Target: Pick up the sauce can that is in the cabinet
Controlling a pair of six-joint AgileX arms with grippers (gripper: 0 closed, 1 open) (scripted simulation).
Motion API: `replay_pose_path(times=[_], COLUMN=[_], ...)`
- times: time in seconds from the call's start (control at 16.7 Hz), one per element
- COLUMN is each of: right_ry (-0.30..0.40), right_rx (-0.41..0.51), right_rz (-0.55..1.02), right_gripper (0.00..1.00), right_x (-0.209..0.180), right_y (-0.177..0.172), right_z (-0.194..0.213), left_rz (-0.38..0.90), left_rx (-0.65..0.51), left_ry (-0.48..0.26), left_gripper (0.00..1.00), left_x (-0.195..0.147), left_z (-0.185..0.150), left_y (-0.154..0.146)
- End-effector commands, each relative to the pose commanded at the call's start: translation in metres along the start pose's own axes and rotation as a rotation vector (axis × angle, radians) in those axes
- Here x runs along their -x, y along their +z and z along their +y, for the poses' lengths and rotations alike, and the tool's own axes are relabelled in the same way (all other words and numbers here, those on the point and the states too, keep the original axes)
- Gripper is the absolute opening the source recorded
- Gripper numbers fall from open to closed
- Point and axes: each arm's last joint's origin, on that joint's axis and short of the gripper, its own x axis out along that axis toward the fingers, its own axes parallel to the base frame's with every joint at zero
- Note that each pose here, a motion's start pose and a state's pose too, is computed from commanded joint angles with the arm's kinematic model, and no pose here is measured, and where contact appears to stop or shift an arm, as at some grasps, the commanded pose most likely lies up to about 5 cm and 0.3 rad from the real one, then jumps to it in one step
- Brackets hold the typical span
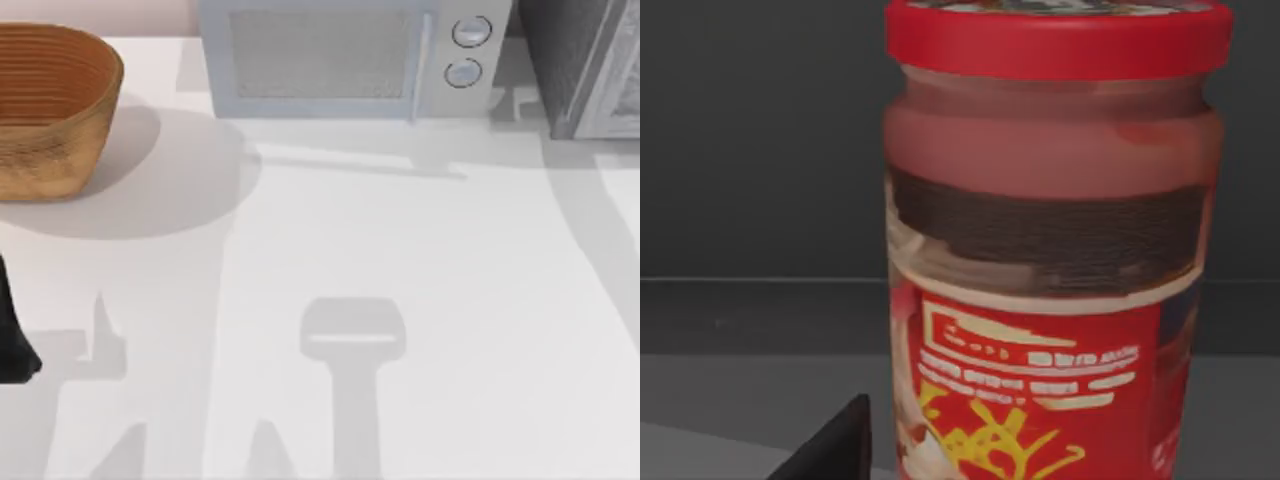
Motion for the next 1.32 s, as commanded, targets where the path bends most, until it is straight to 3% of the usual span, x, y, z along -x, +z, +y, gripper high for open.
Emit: replay_pose_path(times=[0.78, 1.32], right_ry=[-0.012, -0.010], right_rx=[-0.004, -0.005], right_rz=[0.005, 0.003], right_gripper=[1.00, 1.00], right_x=[-0.019, -0.079], right_y=[-0.002, -0.002], right_z=[0.013, 0.014], left_rz=[0.000, 0.000], left_rx=[0.000, 0.000], left_ry=[0.000, 0.000], left_gripper=[1.00, 1.00], left_x=[0.000, 0.000], left_z=[0.000, 0.000], left_y=[0.000, 0.000])
